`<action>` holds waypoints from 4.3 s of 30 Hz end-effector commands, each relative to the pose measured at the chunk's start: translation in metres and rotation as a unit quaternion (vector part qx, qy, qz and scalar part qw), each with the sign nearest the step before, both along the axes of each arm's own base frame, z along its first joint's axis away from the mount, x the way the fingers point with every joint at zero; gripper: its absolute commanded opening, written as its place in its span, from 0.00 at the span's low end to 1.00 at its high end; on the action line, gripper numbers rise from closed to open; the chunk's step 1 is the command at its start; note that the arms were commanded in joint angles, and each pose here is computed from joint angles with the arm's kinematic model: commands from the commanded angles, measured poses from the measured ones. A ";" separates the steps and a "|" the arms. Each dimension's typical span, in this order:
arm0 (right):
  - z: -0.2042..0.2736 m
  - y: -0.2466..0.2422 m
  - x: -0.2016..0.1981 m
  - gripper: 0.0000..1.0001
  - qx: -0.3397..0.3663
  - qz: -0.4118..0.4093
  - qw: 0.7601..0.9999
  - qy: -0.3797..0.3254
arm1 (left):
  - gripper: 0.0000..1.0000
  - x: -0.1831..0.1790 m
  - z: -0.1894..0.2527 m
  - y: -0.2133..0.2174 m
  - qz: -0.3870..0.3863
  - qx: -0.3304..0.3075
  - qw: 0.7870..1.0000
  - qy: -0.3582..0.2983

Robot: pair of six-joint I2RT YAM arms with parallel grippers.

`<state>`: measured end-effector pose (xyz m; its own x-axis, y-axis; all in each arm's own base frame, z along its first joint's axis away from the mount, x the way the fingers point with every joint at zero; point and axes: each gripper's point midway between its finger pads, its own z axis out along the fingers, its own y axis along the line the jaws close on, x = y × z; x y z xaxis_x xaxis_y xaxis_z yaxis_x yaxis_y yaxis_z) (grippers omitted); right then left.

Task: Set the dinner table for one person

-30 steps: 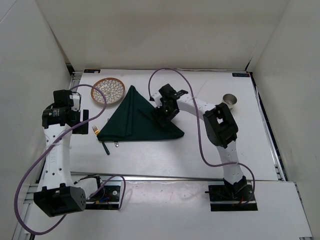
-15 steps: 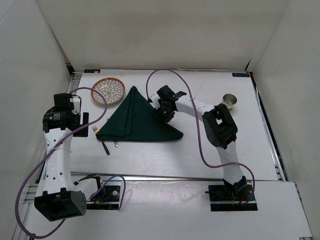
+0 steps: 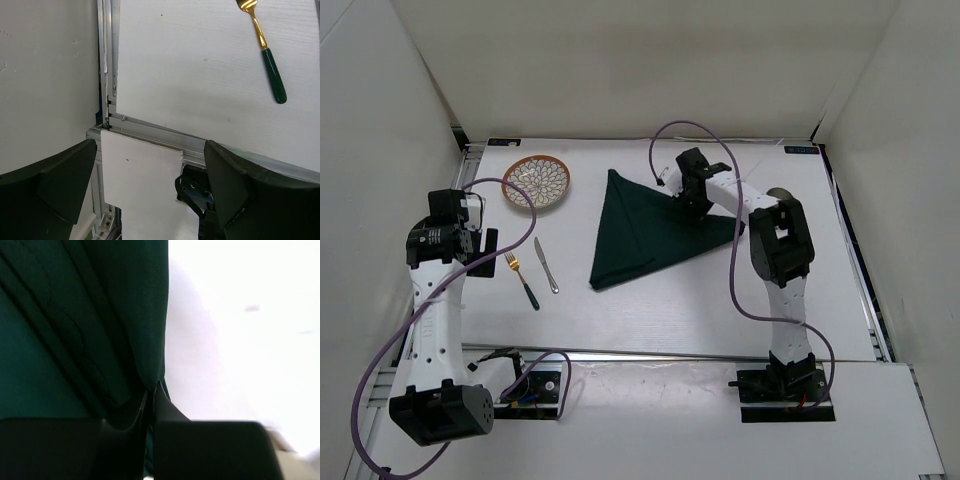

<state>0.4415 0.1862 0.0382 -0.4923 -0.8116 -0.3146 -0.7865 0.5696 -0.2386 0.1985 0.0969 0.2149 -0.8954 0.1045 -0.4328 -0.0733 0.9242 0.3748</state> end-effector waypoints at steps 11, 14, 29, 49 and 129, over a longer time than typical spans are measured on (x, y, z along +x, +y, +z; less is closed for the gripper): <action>0.080 0.018 0.117 0.39 -0.079 0.082 0.969 -0.218 | 1.00 0.014 0.012 0.001 -0.005 0.003 1.000 -0.014; 0.107 0.028 0.116 0.75 -0.042 0.060 0.966 -0.246 | 1.00 0.014 0.009 -0.002 -0.007 0.000 1.000 -0.011; 0.073 0.100 -0.069 0.66 0.236 -0.022 0.959 0.152 | 1.00 0.012 0.001 -0.004 -0.019 -0.005 1.000 -0.004; 0.002 0.105 -0.095 0.78 0.231 -0.056 0.936 0.259 | 1.00 0.010 0.007 -0.008 -0.024 -0.012 1.000 -0.005; 0.071 0.208 -0.056 0.92 0.242 0.046 0.967 0.058 | 1.00 0.001 -0.013 -0.013 -0.020 -0.030 0.999 0.028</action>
